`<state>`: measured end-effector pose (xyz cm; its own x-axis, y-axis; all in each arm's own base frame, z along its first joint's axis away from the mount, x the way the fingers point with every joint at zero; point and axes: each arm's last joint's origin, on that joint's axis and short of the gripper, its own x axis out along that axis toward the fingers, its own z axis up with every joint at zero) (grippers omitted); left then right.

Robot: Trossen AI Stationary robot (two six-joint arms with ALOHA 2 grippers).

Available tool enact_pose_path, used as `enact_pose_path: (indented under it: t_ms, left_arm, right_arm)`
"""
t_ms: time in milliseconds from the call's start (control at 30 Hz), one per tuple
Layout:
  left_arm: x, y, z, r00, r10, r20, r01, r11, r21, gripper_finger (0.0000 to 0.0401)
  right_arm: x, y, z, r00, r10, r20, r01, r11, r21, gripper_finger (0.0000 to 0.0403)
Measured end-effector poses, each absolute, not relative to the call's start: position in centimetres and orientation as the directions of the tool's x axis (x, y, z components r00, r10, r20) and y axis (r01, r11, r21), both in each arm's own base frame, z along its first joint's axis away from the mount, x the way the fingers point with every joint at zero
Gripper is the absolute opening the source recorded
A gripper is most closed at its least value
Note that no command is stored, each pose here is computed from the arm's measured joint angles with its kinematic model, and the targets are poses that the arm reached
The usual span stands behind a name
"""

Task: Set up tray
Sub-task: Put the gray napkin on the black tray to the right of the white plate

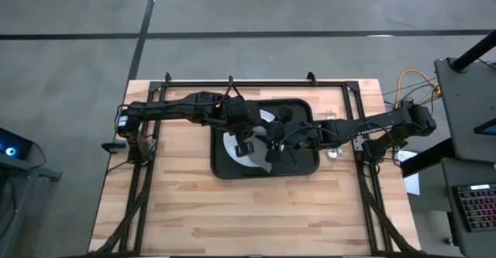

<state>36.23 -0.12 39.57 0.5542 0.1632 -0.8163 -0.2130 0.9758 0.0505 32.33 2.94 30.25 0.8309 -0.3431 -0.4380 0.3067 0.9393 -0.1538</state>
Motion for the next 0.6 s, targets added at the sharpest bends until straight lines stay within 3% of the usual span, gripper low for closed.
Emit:
enact_pose_path:
  t_ms: [467, 600]
  left_arm:
    - [36.2, 0.0, 39.6, 0.553, 0.165, -0.816, -0.207, 0.977, 0.058, 0.0]
    - [36.0, 0.0, 39.8, 0.552, 0.162, -0.818, -0.186, 0.98, 0.069, 0.0008]
  right_arm:
    - [32.2, 3.1, 30.5, 0.846, -0.287, -0.449, 0.252, 0.958, -0.137, 0.002]
    - [31.3, 3.1, 31.2, 0.843, -0.289, -0.453, 0.261, 0.957, -0.126, 0.0012]
